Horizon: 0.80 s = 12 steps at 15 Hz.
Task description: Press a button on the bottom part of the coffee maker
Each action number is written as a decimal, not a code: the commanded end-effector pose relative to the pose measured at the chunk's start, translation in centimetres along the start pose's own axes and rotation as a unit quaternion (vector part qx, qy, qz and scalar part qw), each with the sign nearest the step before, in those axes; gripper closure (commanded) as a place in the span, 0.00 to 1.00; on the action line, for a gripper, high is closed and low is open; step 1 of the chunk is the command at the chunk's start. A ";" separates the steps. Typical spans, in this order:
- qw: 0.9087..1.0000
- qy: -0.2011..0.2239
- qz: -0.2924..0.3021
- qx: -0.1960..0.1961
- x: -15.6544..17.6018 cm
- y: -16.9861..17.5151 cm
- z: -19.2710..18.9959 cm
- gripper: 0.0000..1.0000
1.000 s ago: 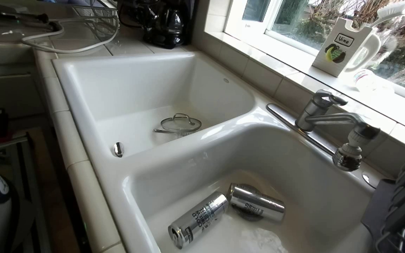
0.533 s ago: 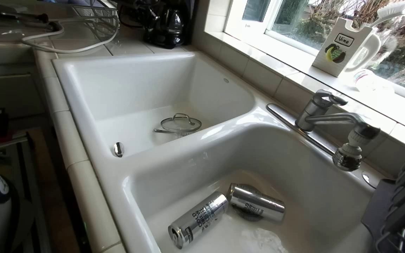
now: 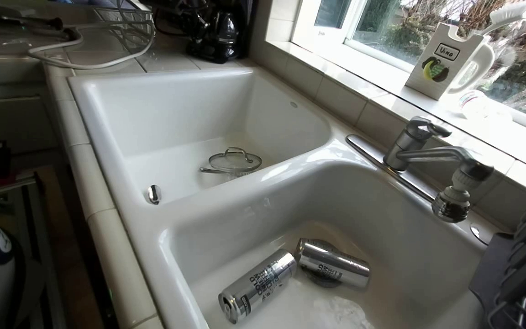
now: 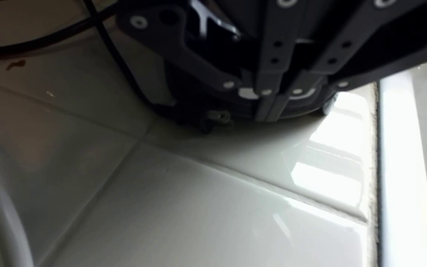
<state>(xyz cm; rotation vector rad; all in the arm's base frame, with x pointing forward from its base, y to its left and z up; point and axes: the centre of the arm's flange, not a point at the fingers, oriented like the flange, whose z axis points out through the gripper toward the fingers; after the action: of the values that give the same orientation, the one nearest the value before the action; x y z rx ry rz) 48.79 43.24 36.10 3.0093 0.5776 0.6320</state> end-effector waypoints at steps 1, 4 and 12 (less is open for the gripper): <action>1.000 0.018 0.002 0.000 0.2 -0.8 0.9 1.00; 1.000 0.022 -0.003 0.008 0.2 -1.0 0.8 1.00; 0.999 0.033 -0.007 0.025 0.4 -1.3 0.9 1.00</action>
<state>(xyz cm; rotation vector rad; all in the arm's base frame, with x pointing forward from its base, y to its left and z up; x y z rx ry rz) 48.62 43.88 36.29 3.0232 0.6099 0.6829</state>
